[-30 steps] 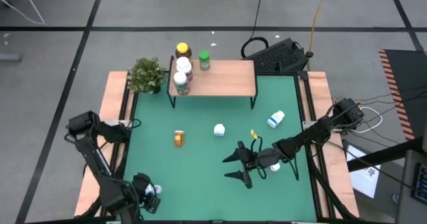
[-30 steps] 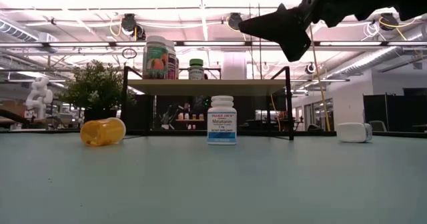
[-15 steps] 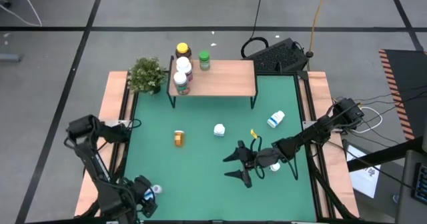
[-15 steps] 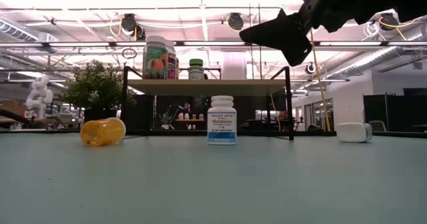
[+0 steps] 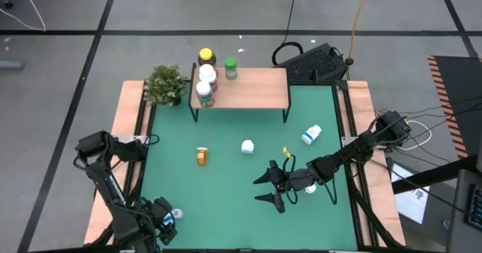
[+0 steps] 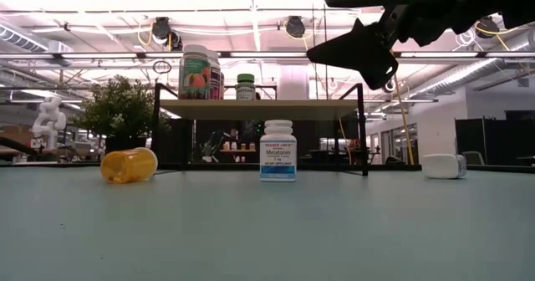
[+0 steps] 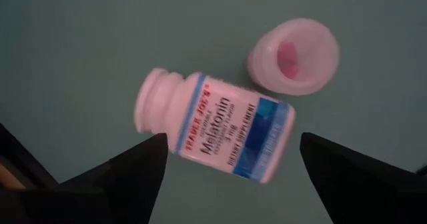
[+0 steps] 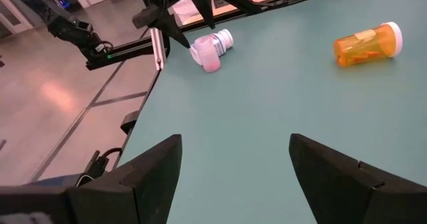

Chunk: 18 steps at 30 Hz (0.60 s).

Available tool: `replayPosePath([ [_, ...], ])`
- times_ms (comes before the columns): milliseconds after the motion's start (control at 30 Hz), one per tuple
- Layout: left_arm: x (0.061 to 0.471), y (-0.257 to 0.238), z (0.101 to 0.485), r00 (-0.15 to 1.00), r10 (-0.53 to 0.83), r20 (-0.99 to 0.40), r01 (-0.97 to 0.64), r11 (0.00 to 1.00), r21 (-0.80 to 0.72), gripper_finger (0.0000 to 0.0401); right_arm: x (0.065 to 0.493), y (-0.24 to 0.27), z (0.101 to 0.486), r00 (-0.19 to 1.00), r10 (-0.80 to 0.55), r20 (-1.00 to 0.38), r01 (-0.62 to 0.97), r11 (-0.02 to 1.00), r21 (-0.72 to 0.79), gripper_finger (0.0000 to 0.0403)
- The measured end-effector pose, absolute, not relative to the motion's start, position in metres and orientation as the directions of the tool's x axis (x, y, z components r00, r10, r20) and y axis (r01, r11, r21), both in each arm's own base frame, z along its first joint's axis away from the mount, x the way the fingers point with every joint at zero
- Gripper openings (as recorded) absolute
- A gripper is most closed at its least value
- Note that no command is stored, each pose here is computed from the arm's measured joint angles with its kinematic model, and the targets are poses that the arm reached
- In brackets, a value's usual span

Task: Pick and place medicine bottles onto shelf by color
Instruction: Put the bottom white and blue pill bottle on the shelf

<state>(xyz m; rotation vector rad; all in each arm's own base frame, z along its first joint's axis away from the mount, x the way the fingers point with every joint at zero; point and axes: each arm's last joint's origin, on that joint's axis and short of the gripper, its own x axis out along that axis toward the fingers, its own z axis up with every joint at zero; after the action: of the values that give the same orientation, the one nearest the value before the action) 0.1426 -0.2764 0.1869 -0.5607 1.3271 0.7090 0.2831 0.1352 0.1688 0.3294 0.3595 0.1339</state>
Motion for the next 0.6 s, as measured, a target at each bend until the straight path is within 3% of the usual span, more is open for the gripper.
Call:
replayPosePath([
  [600,0.145,-0.281,0.167,0.056,0.2,-0.978,-0.625,0.771,0.122,0.033,0.283,0.135,0.169,0.927,0.186,-0.325,-0.072,0.94,0.332,0.027],
])
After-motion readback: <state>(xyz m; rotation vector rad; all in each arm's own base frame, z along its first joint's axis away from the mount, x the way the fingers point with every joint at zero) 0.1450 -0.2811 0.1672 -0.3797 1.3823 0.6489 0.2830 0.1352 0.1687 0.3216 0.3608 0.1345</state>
